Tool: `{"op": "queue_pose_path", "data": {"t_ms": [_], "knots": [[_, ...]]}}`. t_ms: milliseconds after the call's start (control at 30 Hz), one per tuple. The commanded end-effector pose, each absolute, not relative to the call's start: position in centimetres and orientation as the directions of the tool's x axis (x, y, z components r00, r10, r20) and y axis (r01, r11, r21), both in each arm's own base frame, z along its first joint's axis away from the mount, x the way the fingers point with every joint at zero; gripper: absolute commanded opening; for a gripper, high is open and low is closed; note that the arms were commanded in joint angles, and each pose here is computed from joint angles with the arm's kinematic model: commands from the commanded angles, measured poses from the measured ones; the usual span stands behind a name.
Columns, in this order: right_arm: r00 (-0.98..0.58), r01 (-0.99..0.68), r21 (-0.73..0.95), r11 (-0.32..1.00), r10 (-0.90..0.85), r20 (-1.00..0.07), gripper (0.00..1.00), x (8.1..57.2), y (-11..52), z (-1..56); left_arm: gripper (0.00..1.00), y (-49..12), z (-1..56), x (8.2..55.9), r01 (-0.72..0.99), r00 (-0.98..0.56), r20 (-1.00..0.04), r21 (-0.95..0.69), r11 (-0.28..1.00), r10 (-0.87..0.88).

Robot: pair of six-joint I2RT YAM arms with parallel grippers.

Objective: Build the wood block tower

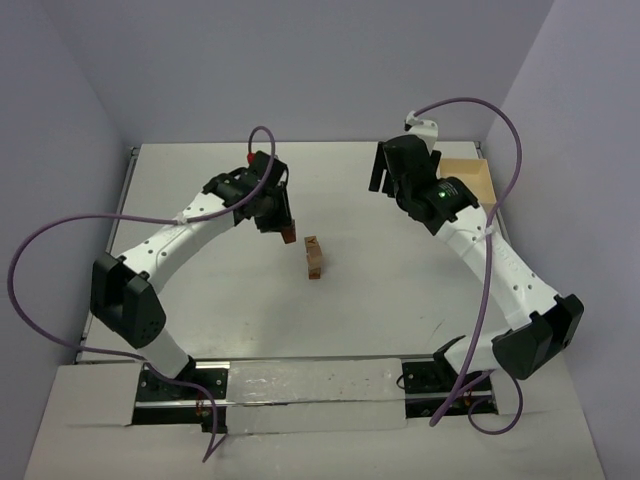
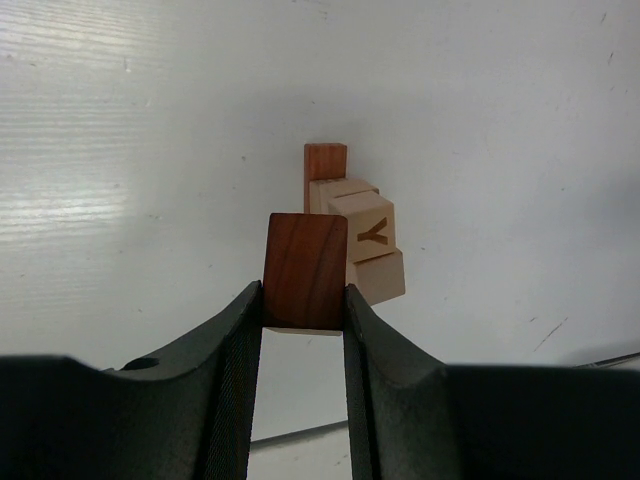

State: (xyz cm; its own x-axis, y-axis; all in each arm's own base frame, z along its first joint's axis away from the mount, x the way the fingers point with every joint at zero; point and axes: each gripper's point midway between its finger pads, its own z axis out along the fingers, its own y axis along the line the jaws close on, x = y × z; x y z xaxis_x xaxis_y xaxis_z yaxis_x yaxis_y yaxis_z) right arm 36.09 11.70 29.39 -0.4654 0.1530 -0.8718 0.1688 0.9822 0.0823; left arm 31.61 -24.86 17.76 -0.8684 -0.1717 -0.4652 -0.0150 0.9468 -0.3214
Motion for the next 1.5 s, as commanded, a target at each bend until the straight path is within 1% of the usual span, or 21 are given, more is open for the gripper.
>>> {"op": "queue_pose_path", "data": {"t_ms": [0,267,433,1067,1133,1367,1400,1467], "knots": [[-0.46,0.181,0.113,0.977,0.186,-0.868,0.81,35.1,10.8,29.7,0.0,-26.3,18.9,32.3,-0.018,-0.843,-0.505,-0.318,0.948,-0.185],[-0.467,0.166,0.119,0.979,0.184,-0.865,0.78,34.3,10.4,29.1,0.0,-28.6,17.5,31.5,0.001,-0.866,-0.476,-0.308,0.951,-0.153],[-0.469,0.155,0.127,0.98,0.186,-0.863,0.77,33.9,10.5,28.9,0.0,-30.5,18.0,30.9,0.041,-0.856,-0.502,-0.303,0.952,-0.123],[-0.472,0.131,0.146,0.981,0.191,-0.861,0.77,33.5,10.7,28.8,0.0,-31.2,16.8,30.4,0.069,-0.859,-0.506,-0.272,0.96,-0.081],[-0.471,0.127,0.145,0.981,0.189,-0.862,0.76,33.5,10.8,28.9,0.05,-31.2,16.6,30.3,0.068,-0.861,-0.502,-0.268,0.961,-0.079],[-0.472,0.122,0.149,0.981,0.19,-0.861,0.76,33.2,10.8,28.8,0.11,-31.6,16.5,30.5,0.087,-0.862,-0.502,-0.271,0.959,-0.064],[-0.473,0.122,0.147,0.982,0.188,-0.861,0.76,33.2,10.7,28.7,0.14,-31.7,16.4,30.5,0.089,-0.862,-0.502,-0.272,0.958,-0.063],[-0.472,0.123,0.148,0.981,0.189,-0.861,0.75,33.2,10.7,28.7,0.16,-31.7,16.4,30.5,0.095,-0.863,-0.502,-0.271,0.958,-0.057]]}}
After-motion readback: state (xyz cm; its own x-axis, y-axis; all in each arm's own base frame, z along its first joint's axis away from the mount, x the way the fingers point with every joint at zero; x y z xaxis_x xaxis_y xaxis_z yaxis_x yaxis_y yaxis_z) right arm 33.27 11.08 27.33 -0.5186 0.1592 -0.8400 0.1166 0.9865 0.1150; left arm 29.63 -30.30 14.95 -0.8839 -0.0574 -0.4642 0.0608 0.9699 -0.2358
